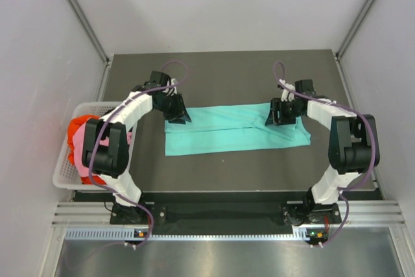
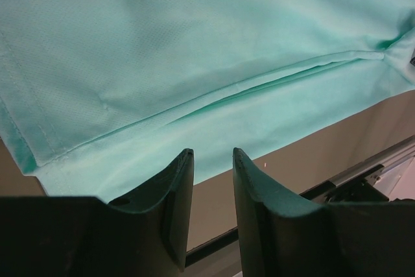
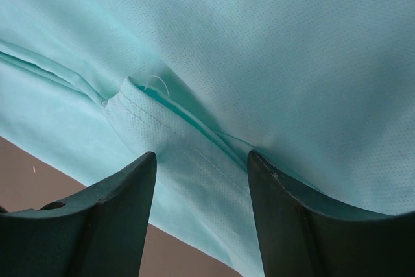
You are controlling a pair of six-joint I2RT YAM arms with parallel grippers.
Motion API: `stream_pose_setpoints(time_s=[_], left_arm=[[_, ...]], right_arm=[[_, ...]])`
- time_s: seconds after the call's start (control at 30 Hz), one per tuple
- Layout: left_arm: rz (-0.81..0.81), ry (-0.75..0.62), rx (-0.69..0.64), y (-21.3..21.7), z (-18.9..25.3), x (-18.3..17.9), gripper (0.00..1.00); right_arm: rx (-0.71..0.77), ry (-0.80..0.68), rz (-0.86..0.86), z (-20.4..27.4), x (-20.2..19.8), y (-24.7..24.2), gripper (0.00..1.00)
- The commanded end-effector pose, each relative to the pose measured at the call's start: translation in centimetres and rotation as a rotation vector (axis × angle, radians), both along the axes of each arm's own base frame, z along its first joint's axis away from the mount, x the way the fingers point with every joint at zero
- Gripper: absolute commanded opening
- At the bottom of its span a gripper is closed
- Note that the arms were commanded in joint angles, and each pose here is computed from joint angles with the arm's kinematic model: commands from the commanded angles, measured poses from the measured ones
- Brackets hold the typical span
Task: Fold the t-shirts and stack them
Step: Fold the tshirt
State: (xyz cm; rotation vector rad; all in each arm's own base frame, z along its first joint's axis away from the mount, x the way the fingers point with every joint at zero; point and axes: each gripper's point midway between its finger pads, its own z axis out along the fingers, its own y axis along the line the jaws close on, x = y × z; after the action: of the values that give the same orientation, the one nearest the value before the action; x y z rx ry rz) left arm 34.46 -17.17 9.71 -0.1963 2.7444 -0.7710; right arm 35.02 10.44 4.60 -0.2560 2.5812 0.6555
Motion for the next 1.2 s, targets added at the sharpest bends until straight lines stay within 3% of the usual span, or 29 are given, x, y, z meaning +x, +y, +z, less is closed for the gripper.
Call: stream_pose_setpoints(time_s=[0.0, 0.4, 0.83, 1.03, 1.17], left_arm=[[-0.027, -0.058, -0.025, -0.5, 1.3, 0.4, 0.36], [-0.024, -0.070, -0.031, -0.5, 1.6, 0.5, 0.35], [-0.028, -0.087, -0.045, -1.0, 2.2, 0.2, 0.35], [-0.039, -0.079, -0.050, -1.9, 2.1, 0.2, 0.35], [-0.045, -0.076, -0.049, -2.6, 2.2, 0.2, 0.35]], right_arm=[[0.031, -0.047, 0.045, 0.6, 1.0, 1.0, 0.59], [0.087, -0.049, -0.006, 3.2, -2.4, 2.4, 0.59], [0.049, -0.067, -0.165, 3.8, -7.0, 1.6, 0.56], [0.065, -0.189, -0.236, 6.5, -4.3, 1.4, 0.47], [0.041, -0.205, -0.242, 5.8, -1.9, 1.5, 0.40]])
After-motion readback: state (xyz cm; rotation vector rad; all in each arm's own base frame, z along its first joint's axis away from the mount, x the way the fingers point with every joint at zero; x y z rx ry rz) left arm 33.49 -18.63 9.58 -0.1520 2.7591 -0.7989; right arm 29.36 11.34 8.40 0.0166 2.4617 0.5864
